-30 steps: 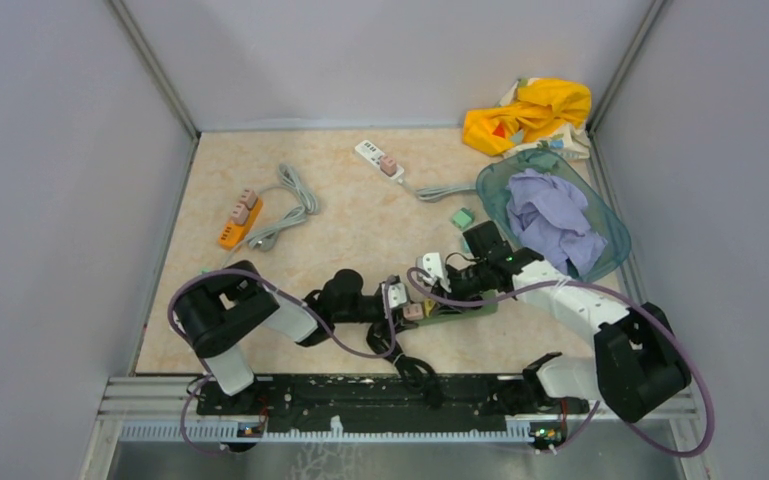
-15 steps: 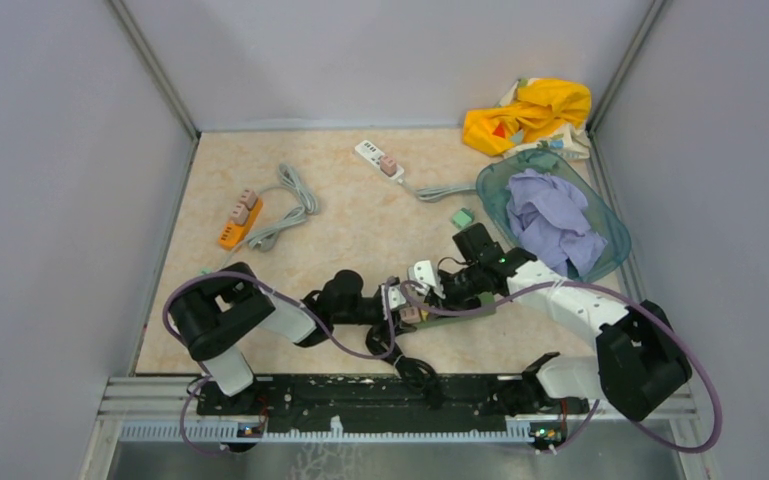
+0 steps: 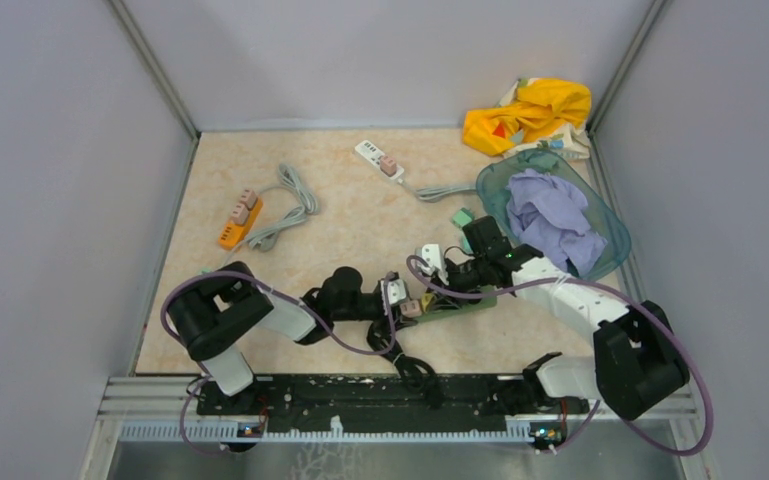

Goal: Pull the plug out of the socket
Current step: Remove the plug from the socket.

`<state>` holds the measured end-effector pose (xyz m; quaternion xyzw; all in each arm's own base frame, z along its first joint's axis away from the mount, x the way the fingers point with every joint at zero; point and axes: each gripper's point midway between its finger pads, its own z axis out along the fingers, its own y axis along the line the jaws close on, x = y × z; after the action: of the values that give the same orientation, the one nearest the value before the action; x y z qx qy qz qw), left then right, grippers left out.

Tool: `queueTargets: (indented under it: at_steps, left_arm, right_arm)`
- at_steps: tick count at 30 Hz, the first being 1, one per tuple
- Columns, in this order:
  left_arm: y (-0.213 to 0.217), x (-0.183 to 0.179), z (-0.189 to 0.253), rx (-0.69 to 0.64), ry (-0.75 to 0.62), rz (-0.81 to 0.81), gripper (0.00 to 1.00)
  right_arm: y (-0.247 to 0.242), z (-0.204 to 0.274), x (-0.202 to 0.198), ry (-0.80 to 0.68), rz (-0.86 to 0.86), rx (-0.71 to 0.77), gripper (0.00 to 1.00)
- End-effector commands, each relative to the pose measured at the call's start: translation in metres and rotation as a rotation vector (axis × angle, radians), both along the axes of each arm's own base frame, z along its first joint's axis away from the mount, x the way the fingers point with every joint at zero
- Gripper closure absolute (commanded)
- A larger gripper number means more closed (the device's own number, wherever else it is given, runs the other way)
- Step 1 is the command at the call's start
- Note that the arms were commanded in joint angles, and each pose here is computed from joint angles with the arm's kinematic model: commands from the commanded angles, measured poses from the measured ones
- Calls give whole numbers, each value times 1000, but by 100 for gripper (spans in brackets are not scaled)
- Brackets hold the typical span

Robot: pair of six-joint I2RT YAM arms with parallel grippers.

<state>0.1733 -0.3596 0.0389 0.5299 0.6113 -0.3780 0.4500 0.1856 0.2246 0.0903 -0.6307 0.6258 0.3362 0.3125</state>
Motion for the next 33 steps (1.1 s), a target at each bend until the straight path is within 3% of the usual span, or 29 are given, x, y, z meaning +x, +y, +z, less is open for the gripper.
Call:
queueTargets:
  at_steps: [1, 5, 8, 17, 25, 33]
  left_arm:
    - [26, -19, -36, 129, 97, 8, 99]
    - [27, -19, -37, 128, 96, 11, 99]
    - [25, -18, -36, 126, 96, 12, 99]
    - [16, -13, -37, 134, 118, 12, 99]
    - [22, -14, -40, 149, 113, 21, 99]
    - [22, -13, -38, 145, 105, 24, 99]
  right_arm:
    - [5, 48, 18, -172, 61, 147, 100]
    - [11, 53, -20, -118, 229, 240, 100]
    - [20, 50, -30, -110, 270, 231, 100]
    - [49, 46, 2, -81, 65, 160, 100]
    - [12, 49, 39, -149, -73, 138, 100]
    - [13, 51, -28, -106, 256, 248, 100]
